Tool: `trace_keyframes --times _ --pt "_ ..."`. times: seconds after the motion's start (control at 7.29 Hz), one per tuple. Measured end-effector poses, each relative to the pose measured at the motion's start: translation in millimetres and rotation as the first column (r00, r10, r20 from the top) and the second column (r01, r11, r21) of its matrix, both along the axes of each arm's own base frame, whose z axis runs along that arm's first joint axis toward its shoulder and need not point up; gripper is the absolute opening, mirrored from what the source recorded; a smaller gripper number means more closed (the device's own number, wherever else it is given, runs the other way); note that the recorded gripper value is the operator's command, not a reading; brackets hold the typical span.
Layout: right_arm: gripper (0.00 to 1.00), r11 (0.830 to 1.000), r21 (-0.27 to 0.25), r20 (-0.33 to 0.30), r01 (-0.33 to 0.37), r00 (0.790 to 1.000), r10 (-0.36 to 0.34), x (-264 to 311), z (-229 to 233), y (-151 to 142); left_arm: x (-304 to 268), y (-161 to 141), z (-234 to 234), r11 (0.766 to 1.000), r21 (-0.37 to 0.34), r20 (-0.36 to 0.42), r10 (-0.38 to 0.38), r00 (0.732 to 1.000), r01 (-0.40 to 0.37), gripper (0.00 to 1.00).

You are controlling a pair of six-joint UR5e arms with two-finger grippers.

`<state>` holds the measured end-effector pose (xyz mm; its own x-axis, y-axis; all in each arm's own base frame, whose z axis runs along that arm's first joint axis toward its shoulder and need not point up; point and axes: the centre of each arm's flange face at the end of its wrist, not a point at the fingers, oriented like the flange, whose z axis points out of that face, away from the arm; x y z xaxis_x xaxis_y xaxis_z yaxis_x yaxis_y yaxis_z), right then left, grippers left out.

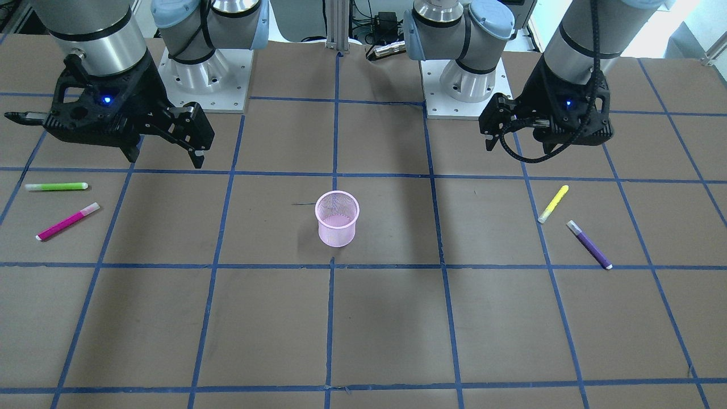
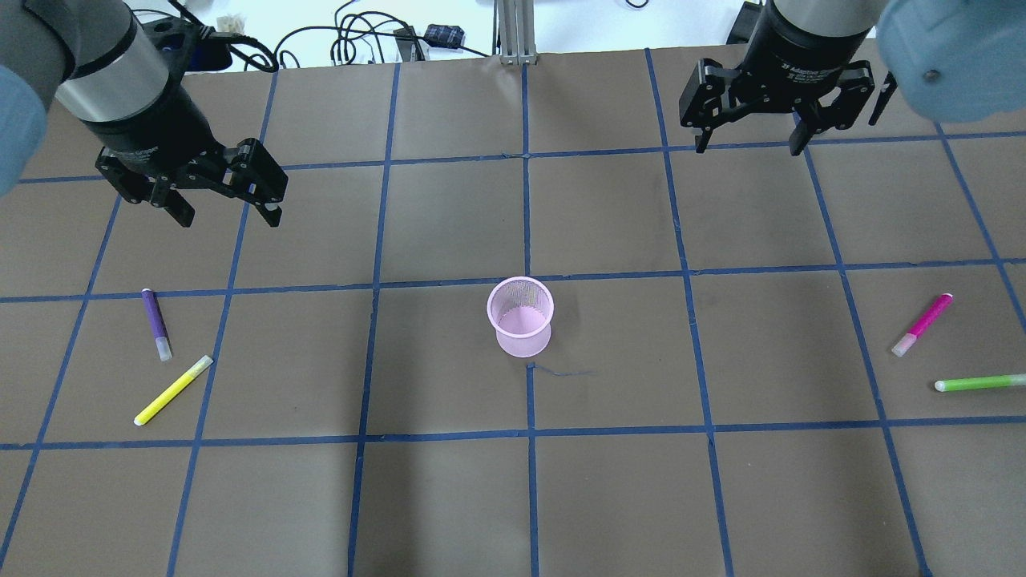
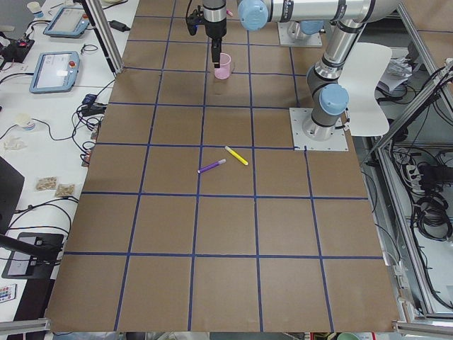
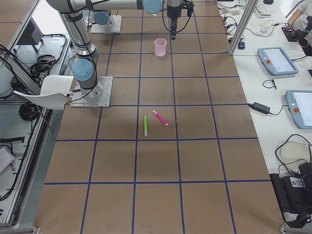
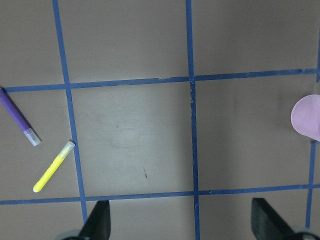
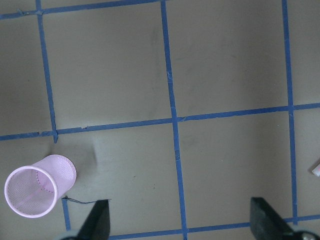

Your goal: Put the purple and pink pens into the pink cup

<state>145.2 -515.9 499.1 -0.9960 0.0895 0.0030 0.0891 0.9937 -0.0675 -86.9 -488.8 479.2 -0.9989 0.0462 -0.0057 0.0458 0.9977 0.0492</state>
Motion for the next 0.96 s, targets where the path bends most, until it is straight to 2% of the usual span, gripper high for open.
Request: trace_keyframes --times 0.41,0.69,0.96 --pt "1.0 1.0 -0.003 -0.003 -0.014 1.0 0.014 -1 1 -1 1 1 1 1.0 -0.004 -0.001 0.001 1.0 -0.001 1.0" --pt "1.0 0.996 0.008 -0.013 -0.087 0.996 0.087 -12 2 -2 0 1 2 1.0 -0.005 -0.004 0.001 1.0 -0.001 1.0" --pt "1.0 0.984 0.033 -0.049 -0.174 0.983 0.176 -50 1 -9 1 1 2 1.0 -0.005 -0.001 0.002 1.0 -0.002 1.0"
